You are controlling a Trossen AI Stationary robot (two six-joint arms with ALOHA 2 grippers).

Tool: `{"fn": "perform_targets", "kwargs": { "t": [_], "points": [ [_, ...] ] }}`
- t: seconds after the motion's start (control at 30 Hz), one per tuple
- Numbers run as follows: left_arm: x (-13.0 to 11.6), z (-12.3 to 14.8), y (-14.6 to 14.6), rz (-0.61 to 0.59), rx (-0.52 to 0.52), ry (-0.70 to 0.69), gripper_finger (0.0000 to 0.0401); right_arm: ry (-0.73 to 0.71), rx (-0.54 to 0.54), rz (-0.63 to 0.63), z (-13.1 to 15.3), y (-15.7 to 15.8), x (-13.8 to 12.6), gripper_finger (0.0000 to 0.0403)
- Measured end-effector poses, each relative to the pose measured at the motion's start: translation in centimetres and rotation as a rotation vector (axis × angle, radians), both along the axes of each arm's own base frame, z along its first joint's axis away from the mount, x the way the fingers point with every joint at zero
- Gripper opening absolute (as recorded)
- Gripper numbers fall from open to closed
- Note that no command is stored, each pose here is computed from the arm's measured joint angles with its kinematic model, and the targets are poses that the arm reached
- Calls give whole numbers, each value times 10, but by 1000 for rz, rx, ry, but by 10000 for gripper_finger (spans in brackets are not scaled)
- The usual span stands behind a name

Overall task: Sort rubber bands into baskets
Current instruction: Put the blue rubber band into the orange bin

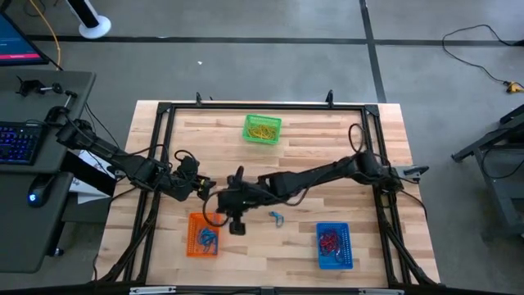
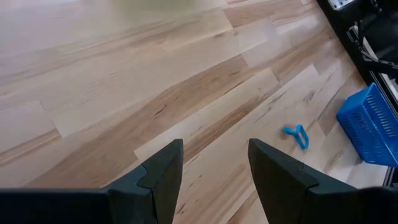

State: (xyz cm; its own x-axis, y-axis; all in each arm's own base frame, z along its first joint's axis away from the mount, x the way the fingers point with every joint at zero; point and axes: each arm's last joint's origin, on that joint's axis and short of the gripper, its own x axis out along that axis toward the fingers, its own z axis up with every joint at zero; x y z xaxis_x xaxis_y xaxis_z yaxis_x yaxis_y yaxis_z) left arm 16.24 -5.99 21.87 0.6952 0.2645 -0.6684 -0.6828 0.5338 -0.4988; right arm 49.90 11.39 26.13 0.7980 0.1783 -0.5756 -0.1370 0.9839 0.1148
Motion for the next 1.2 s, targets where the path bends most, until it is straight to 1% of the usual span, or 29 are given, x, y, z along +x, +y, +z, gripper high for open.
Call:
{"fn": "perform_targets", "kwargs": {
  "t": [0.17,0.27,0.37,0.47,0.53,0.63,0.7,0.83,0.93,1.0,1.03,1.07,1.17,1.2],
  "points": [
    [0,0,0,2,5,-2,175,-92,103,-34,-32,14,22,0],
    [0,0,0,3,7,-2,175,-147,185,-62,-45,20,34,0],
    [0,0,0,3,7,-1,175,-136,240,-93,-59,22,39,0],
    [0,0,0,3,7,-1,175,-102,281,-149,-67,21,40,1],
    [0,0,0,3,7,0,175,-86,288,-137,-68,21,39,12],
    [0,0,0,5,10,0,175,-92,247,-92,-67,21,39,55],
    [0,0,0,5,10,-1,175,-106,226,-70,-67,24,39,96],
    [0,0,0,5,10,-1,175,-120,219,-65,-64,26,38,190],
    [0,0,0,5,10,0,175,-38,240,-28,-63,20,34,243],
    [0,0,0,4,11,0,175,62,240,-15,-56,12,26,260],
    [0,0,0,3,13,2,175,125,215,-21,-53,8,20,263],
    [0,0,0,0,16,3,175,187,165,-28,-50,5,13,264],
    [0,0,1,-7,26,9,175,389,-31,-62,-47,-4,-13,262],
    [0,0,0,-8,27,8,175,444,-74,-68,-47,-5,-21,261]
  ]
}}
